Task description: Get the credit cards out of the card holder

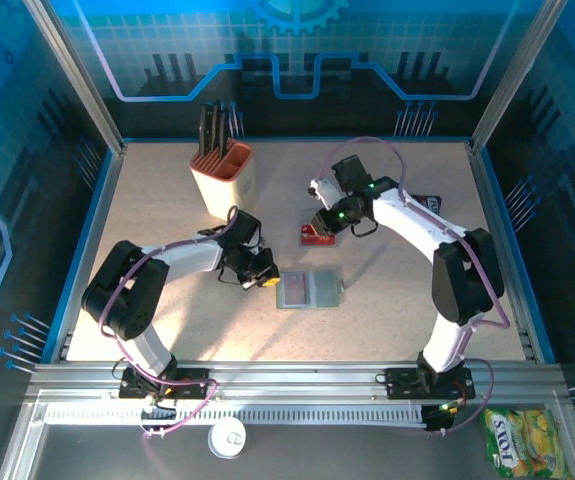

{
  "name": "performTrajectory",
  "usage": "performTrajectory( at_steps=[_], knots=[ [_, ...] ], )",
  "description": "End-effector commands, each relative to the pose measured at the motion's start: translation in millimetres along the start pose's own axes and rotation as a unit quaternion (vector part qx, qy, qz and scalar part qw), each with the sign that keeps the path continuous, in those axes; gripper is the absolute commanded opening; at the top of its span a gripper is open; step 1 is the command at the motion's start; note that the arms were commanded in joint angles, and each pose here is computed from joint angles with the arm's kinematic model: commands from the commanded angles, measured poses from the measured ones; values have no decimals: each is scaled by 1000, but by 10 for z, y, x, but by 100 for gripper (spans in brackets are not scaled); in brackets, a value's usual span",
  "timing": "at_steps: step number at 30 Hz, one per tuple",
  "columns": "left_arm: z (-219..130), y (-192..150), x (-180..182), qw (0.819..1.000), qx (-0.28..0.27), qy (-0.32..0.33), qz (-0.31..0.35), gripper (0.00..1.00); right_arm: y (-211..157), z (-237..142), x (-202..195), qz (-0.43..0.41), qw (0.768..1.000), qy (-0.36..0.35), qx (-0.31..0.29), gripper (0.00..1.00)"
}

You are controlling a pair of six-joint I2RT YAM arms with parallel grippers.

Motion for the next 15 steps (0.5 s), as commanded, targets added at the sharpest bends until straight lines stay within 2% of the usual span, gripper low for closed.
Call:
performTrajectory(
  at_steps=[1, 6, 15],
  knots=[
    [-34, -80, -13, 1000, 5, -15, 9, 3, 105, -66, 233, 121, 990, 49, -52, 18],
    [15, -148, 20, 1000, 9, -16, 9, 2, -56, 13, 478, 187, 976, 111, -30, 18],
    [46, -212, 92, 1000, 14, -12, 7, 2, -391, 147, 781, 223, 965, 135, 2, 17]
  ],
)
Point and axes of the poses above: each hand's point on the last joint's axis, 136 mm out from that joint toward the fingers, its own z axis out along the fingers, its own x axis along the line the jaws close on, y = z × x, the point moved 2 cm from there along -z, back along the fingers, and after that the axes turned 2 degrees about z, right-handed, at the moved point
